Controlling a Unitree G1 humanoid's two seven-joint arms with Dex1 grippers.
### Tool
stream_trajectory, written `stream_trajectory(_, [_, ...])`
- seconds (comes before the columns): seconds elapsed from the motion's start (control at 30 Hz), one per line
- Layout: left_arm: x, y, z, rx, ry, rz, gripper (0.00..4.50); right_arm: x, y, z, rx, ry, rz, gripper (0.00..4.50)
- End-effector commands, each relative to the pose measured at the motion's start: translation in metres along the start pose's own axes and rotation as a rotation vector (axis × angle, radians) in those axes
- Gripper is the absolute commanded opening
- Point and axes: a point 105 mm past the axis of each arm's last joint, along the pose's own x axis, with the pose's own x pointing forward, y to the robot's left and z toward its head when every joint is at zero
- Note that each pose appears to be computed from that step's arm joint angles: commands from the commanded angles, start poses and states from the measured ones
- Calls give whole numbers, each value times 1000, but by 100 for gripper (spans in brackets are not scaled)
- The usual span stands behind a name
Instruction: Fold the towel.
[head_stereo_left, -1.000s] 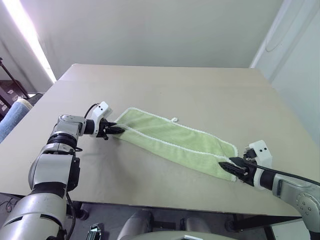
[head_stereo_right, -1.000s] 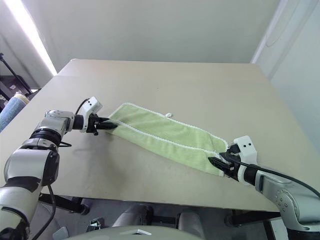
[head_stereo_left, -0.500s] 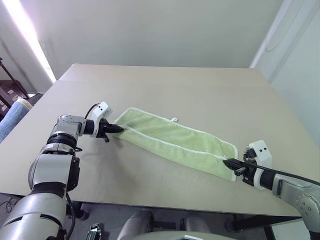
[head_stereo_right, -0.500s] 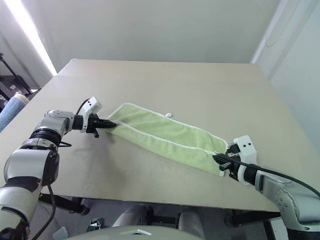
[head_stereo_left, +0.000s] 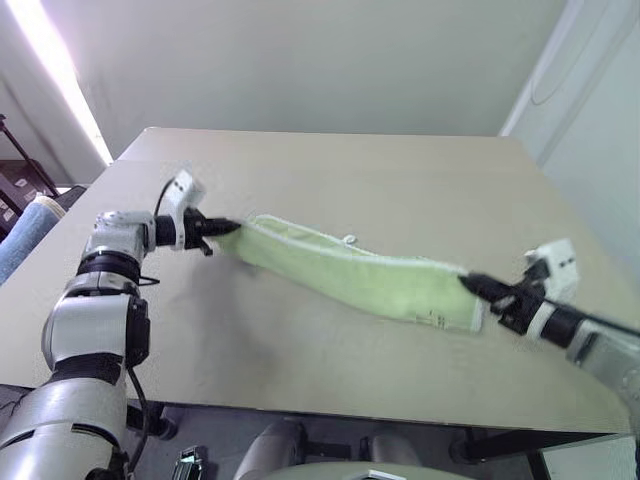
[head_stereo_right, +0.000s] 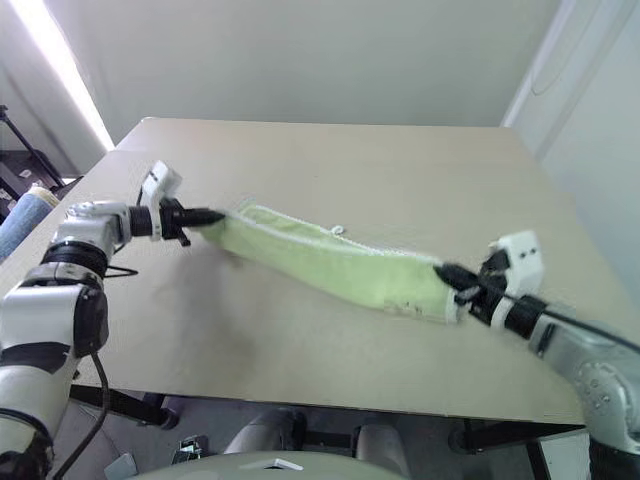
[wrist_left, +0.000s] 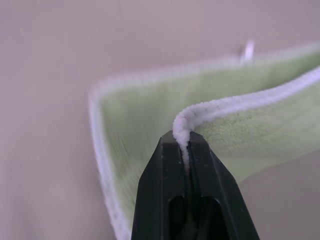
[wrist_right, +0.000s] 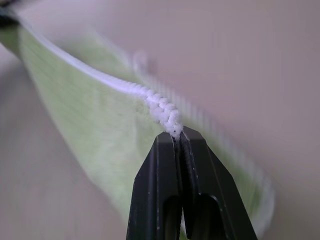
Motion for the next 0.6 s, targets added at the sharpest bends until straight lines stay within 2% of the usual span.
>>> stream_trajectory(0.03, [-5, 1, 11, 25, -24, 0, 0, -2, 0, 6, -23, -6, -2, 3])
stream_trajectory(0.13, [-4, 2, 20, 6, -79, 9, 0, 0, -4, 7, -39, -16, -31, 3])
stream_trajectory(0.27, [0, 4, 35, 5, -142, 39, 0, 6, -25, 28, -66, -95, -126, 3])
stream_trajectory(0.43, [13, 16, 70, 55, -286, 230, 0, 10, -54, 71, -126, -227, -264, 3])
stream_trajectory(0.6, [30, 16, 98, 77, -381, 365, 0, 27, -92, 99, -134, -297, -433, 3])
